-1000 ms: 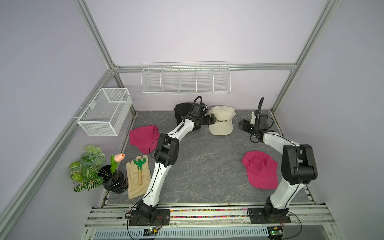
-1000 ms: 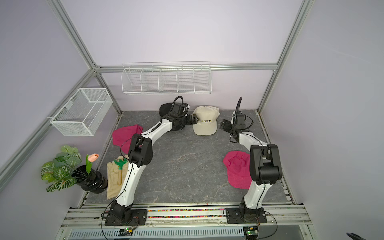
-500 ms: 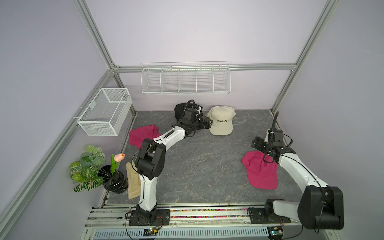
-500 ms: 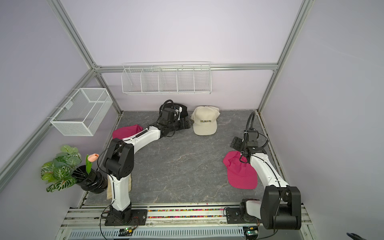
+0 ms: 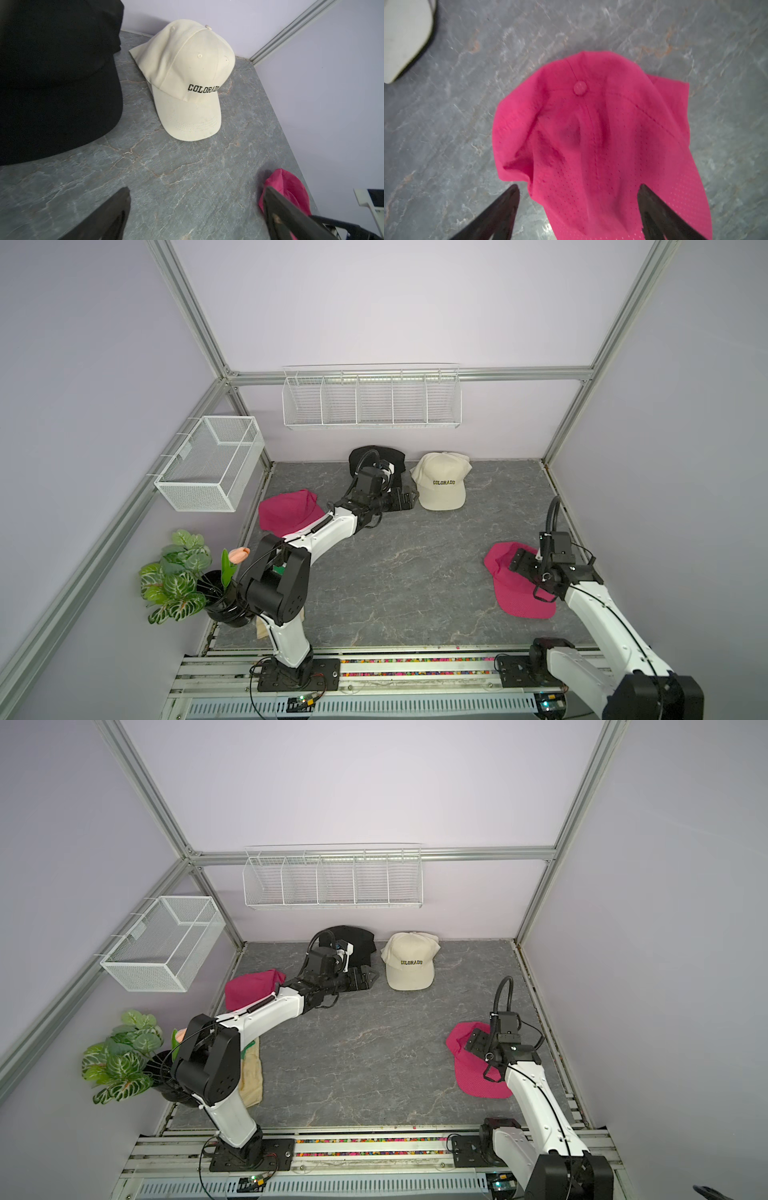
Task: Stack the baseball caps by color
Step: Move the baseball cap to the center of the board.
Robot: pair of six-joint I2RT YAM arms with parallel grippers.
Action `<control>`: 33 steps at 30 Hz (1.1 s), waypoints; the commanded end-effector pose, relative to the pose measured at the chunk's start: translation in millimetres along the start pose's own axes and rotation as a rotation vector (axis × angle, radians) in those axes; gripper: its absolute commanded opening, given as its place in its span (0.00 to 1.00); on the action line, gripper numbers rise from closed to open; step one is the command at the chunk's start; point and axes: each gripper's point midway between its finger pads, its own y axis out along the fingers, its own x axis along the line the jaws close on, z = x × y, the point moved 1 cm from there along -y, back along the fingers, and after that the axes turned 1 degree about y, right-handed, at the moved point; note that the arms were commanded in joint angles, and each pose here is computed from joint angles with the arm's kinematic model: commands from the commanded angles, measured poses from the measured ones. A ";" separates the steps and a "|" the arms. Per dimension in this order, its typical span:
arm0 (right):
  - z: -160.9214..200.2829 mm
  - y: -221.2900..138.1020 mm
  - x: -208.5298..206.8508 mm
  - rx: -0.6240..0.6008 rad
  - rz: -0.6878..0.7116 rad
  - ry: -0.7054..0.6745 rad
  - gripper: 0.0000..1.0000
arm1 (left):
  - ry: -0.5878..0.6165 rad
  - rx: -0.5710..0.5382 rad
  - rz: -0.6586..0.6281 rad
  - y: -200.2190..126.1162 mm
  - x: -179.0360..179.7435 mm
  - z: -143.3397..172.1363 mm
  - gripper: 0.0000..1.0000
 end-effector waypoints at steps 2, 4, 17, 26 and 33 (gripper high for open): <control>39.1 7.6 -1.7 0.141 -0.012 0.039 0.89 | -0.039 -0.076 -0.080 -8.9 18.1 -3.1 1.00; 48.0 11.5 4.9 0.174 -0.028 0.045 0.89 | -0.045 -0.074 -0.091 -8.9 21.9 -0.3 1.00; 48.1 42.4 109.4 0.171 -0.158 0.083 0.89 | -0.054 -0.035 -0.095 -4.0 32.4 15.0 1.00; 44.7 67.8 173.2 0.147 -0.245 0.284 0.89 | -0.047 0.003 -0.072 -1.4 33.0 25.5 1.00; 58.3 79.1 230.1 0.170 -0.320 0.376 0.89 | -0.044 0.032 -0.062 2.1 32.7 30.7 1.00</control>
